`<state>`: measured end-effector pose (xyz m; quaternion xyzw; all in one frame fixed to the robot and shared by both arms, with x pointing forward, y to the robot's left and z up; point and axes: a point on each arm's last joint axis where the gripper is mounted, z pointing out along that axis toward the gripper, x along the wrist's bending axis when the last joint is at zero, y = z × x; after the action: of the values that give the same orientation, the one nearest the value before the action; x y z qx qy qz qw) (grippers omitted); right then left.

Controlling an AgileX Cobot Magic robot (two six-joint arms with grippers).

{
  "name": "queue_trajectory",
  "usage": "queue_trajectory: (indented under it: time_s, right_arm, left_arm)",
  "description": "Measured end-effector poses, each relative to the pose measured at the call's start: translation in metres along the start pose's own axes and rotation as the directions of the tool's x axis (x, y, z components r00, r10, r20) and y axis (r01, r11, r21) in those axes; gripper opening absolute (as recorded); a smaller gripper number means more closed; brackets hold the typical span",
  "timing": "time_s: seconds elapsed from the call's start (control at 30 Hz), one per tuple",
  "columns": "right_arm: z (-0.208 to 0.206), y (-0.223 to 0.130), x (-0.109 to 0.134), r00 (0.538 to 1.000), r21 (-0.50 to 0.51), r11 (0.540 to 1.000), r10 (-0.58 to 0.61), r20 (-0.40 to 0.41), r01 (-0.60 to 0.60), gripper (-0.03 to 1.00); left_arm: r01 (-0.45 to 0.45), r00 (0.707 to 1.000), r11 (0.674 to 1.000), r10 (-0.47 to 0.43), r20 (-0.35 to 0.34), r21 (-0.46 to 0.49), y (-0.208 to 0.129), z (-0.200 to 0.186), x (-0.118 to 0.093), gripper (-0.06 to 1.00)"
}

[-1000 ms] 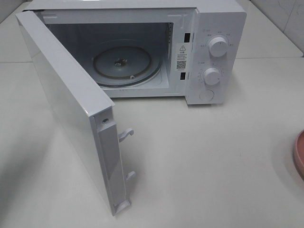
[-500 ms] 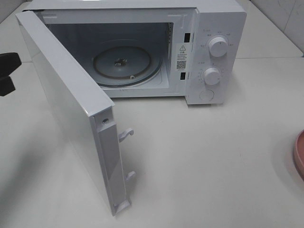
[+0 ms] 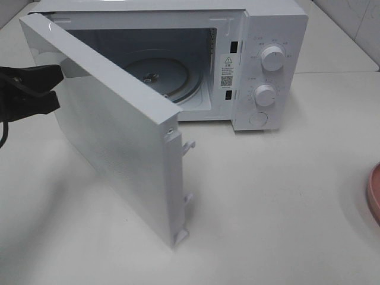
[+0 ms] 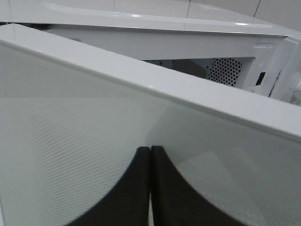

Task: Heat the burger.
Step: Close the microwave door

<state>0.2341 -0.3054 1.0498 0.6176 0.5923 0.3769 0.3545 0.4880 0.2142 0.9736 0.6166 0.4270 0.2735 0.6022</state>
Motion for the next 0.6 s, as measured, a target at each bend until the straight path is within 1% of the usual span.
queue_trajectory:
  time_s: [0.03,0.1,0.17,0.33,0.5,0.6]
  right_arm:
    - [0.000,0.000,0.000,1.000,0.000,1.000,0.000,0.000,0.000,0.74]
    - [0.000,0.000,0.000,1.000,0.000,1.000,0.000,0.000,0.000,0.74]
    - [0.000,0.000,0.000,1.000,0.000,1.000,0.000,0.000,0.000,0.74]
    - [0.000,0.000,0.000,1.000,0.000,1.000,0.000,0.000,0.000,0.74]
    - [0.000,0.000,0.000,1.000,0.000,1.000,0.000,0.000,0.000,0.74]
    - [0.000,0.000,0.000,1.000,0.000,1.000,0.000,0.000,0.000,0.74]
  left_arm:
    - [0.000,1.000,1.000,0.000,0.000,0.000,0.000,0.000,0.000,0.00]
    - [0.003,1.000,1.000,-0.003,0.025,0.006,-0.002,0.008,-0.008,0.00]
    - [0.003,1.000,1.000,-0.003,0.029,0.007,-0.003,0.010,-0.010,0.00]
    - [0.002,0.999,1.000,-0.003,0.033,0.016,-0.003,0.020,-0.016,0.00]
    - [0.014,0.999,1.000,-0.015,0.037,0.003,0.001,0.033,-0.023,0.00]
    - [0.017,0.999,1.000,-0.018,0.038,0.022,0.002,0.044,-0.027,0.00]
